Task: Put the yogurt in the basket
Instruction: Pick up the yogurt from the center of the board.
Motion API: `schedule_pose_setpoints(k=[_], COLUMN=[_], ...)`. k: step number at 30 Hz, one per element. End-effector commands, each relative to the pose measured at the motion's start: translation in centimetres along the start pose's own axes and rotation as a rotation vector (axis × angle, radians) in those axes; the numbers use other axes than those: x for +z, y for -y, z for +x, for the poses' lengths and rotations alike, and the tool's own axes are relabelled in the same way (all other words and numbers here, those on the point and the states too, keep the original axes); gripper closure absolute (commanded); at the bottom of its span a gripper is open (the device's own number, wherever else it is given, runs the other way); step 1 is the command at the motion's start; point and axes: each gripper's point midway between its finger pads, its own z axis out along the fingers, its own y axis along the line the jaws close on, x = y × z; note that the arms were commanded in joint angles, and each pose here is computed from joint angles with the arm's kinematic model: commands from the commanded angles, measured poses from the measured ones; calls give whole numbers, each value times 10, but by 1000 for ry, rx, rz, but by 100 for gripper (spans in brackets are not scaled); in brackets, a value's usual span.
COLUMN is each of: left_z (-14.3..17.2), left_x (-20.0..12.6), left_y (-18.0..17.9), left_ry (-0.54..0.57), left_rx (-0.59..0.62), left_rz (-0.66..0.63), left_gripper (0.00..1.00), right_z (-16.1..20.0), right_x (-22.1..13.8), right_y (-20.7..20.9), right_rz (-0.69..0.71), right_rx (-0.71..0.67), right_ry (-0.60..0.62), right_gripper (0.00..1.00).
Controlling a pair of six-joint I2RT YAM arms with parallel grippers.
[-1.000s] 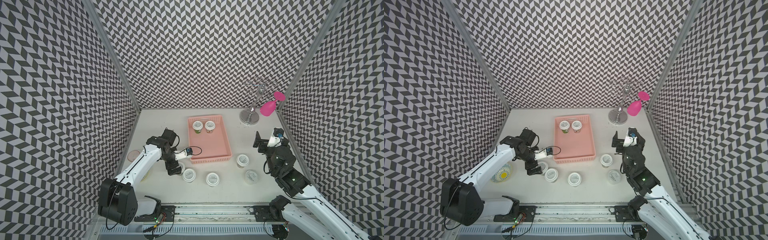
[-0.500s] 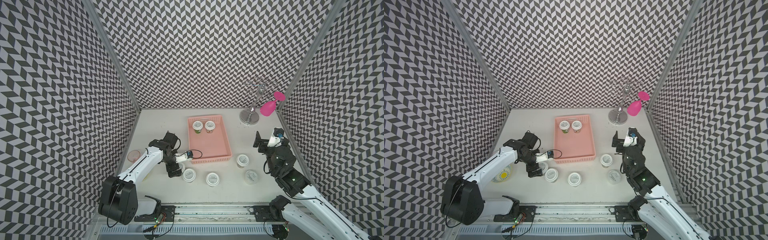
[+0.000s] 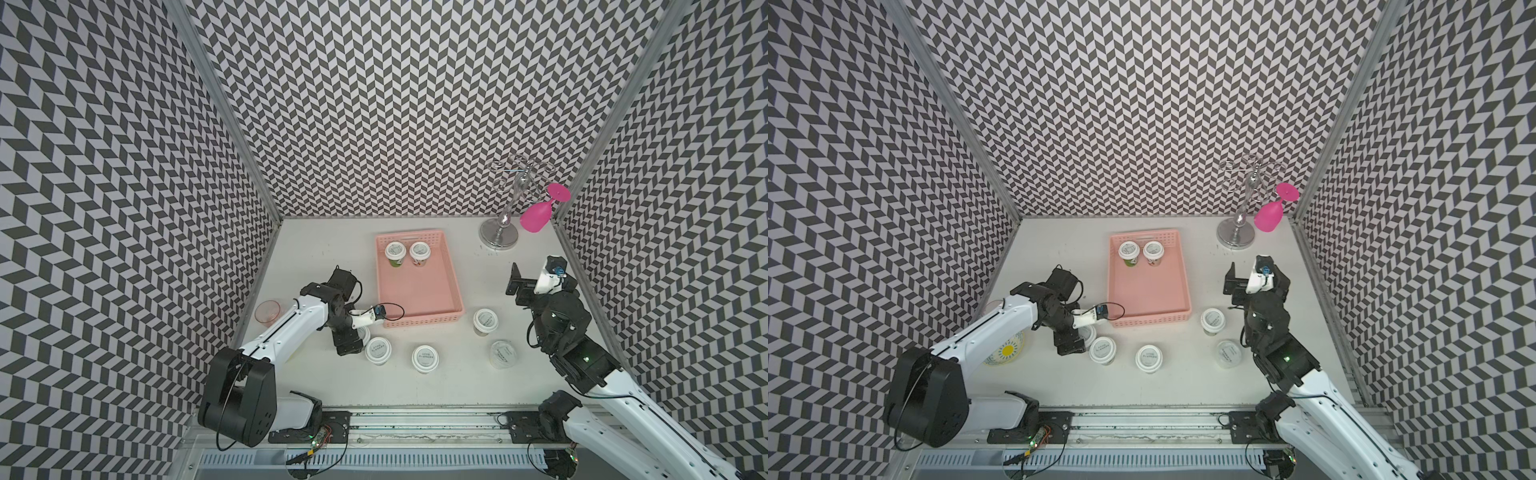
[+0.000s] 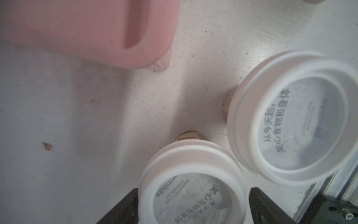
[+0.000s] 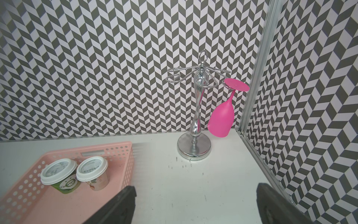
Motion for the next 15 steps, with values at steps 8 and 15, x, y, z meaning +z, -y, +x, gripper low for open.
schedule_pose_setpoints(k=[8, 15], left_z=[-2, -1], left_x=[3, 0], left_y=[-6, -9], left_ry=[1, -8], left_rx=[-15, -12], left_rz=[-24, -43], left_gripper=[20, 25], right_z=[-8, -8], right_x=[-2, -2], right_y=[1, 2], right_rz=[6, 9], right_rx=[23, 24], right_ry=[37, 37], right_gripper=[0, 0])
